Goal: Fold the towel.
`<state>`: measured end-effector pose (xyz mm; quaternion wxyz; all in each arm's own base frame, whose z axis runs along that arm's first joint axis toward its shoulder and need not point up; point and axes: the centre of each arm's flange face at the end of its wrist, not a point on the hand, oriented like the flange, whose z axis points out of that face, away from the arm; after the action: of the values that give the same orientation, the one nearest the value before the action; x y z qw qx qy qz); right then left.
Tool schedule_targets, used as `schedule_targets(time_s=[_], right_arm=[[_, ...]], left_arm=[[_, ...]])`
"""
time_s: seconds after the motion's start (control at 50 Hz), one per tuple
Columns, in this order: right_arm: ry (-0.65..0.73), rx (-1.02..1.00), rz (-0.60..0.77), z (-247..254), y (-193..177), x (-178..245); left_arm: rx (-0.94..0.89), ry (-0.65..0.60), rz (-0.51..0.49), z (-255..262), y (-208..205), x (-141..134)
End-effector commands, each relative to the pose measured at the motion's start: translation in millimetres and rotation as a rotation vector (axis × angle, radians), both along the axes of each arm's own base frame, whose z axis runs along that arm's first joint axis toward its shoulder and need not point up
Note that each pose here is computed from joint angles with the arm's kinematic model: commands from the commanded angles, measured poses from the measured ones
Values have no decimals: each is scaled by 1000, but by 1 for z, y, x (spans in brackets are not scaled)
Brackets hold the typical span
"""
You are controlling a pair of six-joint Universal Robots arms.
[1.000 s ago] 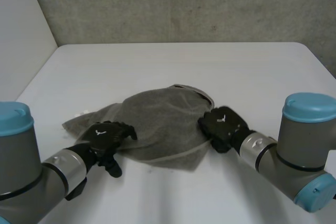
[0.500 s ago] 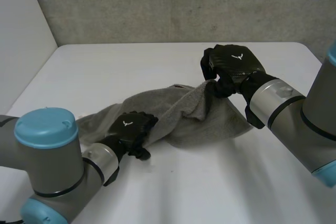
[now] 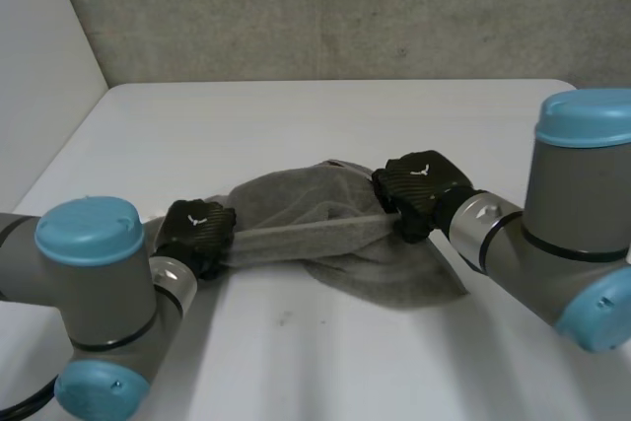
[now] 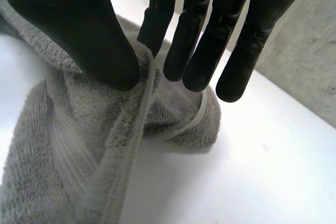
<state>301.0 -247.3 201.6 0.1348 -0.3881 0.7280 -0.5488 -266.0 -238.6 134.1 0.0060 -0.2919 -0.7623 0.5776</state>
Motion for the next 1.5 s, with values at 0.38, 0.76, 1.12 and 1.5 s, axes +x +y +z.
schedule_targets(time_s=[0.38,0.76,1.12,1.5], right_arm=[[-527,-1052,-230,176,-83,21],[187,-44,70,-12,-21,7],[156,36,-26,-40,-21,-27],[160,25,-73,-52,-31,-44]], left_arm=[[-1173,375,-25,233,-86,-24],[-49,-116,-130,20,-7,5],[-20,-115,-184,15,19,-3],[-67,-33,-124,40,-47,50]])
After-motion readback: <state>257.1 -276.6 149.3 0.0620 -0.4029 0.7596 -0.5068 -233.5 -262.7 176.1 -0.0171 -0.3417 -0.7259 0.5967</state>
